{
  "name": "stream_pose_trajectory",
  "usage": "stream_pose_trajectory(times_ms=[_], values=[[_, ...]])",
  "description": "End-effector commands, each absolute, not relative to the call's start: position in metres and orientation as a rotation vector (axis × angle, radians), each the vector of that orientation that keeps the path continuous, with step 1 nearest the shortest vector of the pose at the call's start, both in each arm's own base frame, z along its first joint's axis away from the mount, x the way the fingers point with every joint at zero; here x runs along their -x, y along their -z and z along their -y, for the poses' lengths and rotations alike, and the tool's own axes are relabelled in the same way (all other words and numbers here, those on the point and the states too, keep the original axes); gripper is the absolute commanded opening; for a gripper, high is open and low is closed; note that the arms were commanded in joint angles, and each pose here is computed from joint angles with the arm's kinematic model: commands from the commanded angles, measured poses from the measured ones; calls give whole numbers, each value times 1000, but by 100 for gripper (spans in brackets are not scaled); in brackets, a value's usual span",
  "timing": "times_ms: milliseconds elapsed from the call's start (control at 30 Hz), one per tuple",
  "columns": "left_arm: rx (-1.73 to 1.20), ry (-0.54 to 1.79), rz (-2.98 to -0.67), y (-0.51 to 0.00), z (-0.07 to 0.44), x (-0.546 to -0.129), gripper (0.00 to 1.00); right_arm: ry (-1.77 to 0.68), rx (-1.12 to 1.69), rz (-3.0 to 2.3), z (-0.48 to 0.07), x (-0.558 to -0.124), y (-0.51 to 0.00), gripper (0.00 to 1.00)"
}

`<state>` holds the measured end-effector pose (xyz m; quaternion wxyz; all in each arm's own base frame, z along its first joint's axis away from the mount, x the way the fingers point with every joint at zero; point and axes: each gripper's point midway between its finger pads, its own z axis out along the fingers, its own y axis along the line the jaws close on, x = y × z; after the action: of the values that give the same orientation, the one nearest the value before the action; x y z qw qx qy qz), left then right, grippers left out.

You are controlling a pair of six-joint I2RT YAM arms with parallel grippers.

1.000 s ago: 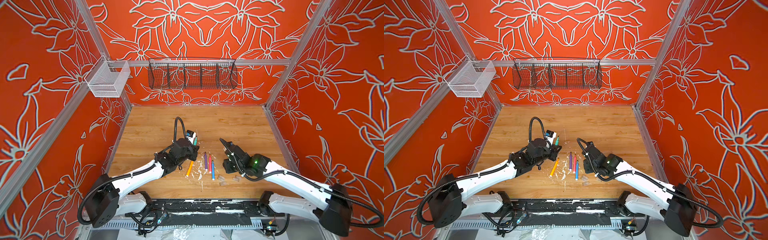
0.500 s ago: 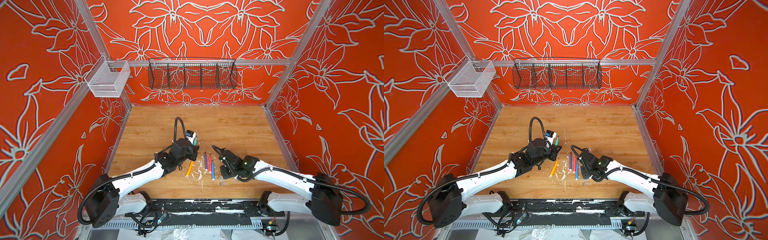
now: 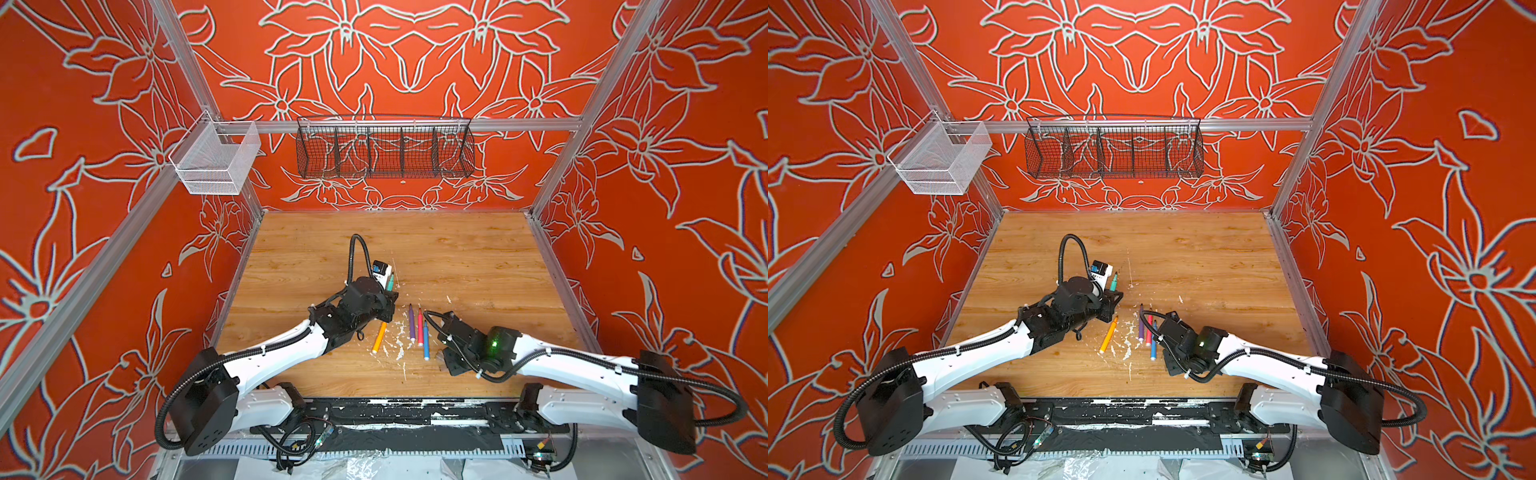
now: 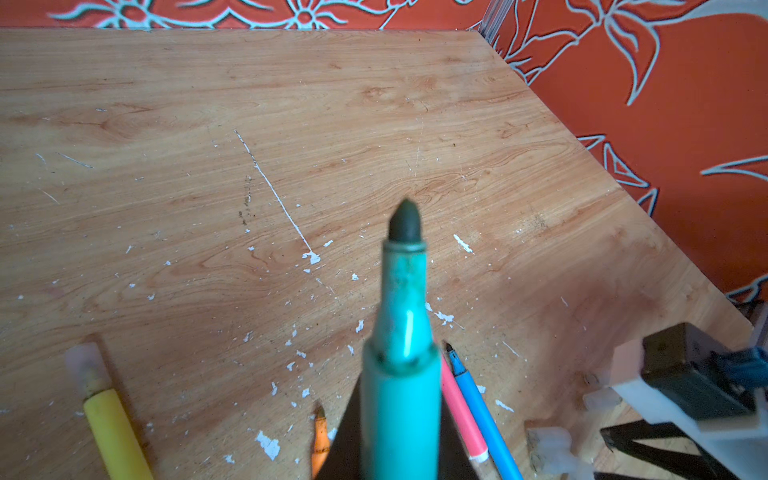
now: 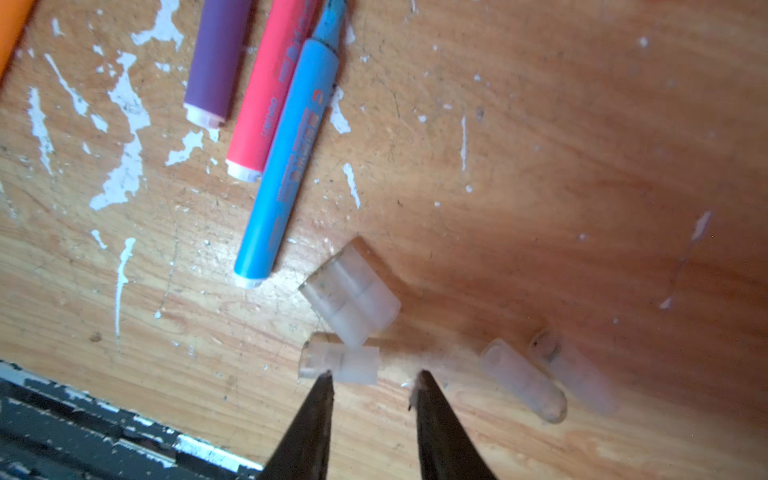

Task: Insert the pens into the pen caps
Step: 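Move the right gripper back over the clear caps near the blue marker, then grasp a clear plastic cap with the right gripper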

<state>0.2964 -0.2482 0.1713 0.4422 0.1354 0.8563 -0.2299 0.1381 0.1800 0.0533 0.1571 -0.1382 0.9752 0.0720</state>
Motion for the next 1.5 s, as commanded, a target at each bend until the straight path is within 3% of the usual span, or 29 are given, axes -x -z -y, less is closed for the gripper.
stream_pose_trajectory(times_ms=[0, 167, 433, 667, 900, 1467], values=[[-326, 563, -2130, -168, 245, -296, 0, -184, 337, -2809, -174, -126, -48, 47], [-327, 562, -2132, -168, 245, -296, 0, -130, 354, -2789, -181, -122, -46, 56], [-331, 568, -2132, -168, 246, -295, 0, 47, 348, -2752, -186, -131, -41, 63], [-332, 576, -2133, -169, 248, -295, 0, 45, 315, -2718, -196, -141, -38, 69], [-335, 581, -2133, -169, 248, -295, 0, 161, 275, -2706, -183, -144, -33, 69], [-338, 582, -2136, -169, 248, -294, 0, 134, 238, -2818, -150, -109, -21, 64]])
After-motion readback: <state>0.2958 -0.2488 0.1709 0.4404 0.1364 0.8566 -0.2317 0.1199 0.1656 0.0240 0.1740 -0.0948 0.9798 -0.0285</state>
